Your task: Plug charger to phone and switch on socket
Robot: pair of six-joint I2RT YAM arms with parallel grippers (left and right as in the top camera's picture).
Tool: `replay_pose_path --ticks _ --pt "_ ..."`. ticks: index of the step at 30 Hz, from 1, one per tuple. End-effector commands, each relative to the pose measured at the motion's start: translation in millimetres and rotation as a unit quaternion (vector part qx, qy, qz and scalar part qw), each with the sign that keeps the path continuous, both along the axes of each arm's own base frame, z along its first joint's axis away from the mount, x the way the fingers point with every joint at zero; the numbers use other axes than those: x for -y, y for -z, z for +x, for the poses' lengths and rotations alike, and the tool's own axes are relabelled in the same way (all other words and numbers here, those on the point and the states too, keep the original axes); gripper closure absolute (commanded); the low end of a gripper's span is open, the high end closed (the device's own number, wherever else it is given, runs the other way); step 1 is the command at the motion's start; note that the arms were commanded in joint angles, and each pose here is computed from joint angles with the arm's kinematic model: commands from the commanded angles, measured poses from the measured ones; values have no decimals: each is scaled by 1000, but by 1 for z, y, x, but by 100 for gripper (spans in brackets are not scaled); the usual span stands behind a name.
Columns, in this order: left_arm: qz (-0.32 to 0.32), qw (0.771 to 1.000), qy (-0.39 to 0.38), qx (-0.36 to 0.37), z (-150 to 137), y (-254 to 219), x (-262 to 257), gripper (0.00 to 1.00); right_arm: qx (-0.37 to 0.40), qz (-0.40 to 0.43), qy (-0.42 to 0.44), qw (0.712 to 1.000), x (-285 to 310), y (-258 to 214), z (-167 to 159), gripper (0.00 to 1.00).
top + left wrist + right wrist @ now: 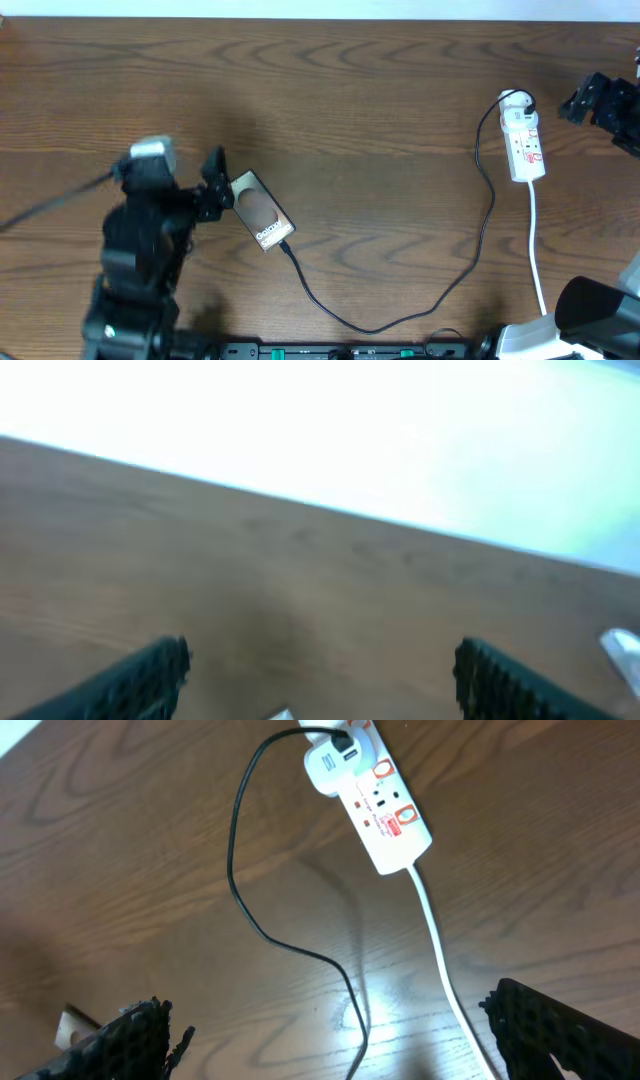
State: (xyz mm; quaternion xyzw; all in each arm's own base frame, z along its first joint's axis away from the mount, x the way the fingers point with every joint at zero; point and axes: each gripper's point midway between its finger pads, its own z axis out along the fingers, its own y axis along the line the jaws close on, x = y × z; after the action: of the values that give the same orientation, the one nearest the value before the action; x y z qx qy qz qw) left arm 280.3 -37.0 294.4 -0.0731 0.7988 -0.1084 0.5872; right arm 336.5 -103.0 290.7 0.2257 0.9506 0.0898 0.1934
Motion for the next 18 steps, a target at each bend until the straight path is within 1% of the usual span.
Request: replay_pose_path --ticks 1,5,9,12,18 --pt "-12 997 -17 77 -13 25 -14 13 10 -1 -2 1000 -3 -7 1 1" --pt "-23 988 -18 155 -20 45 -22 13 10 -1 -2 1000 -3 -7 1 1" --pt "-28 981 -12 190 -25 74 -29 13 10 -1 -2 1000 -3 -6 1 1" --pt "-54 984 -38 166 -26 105 -41 13 10 -1 -2 1000 -3 -7 1 1" --pt "-53 993 -73 80 -31 150 -55 13 10 -1 -2 1000 -3 -7 1 1"
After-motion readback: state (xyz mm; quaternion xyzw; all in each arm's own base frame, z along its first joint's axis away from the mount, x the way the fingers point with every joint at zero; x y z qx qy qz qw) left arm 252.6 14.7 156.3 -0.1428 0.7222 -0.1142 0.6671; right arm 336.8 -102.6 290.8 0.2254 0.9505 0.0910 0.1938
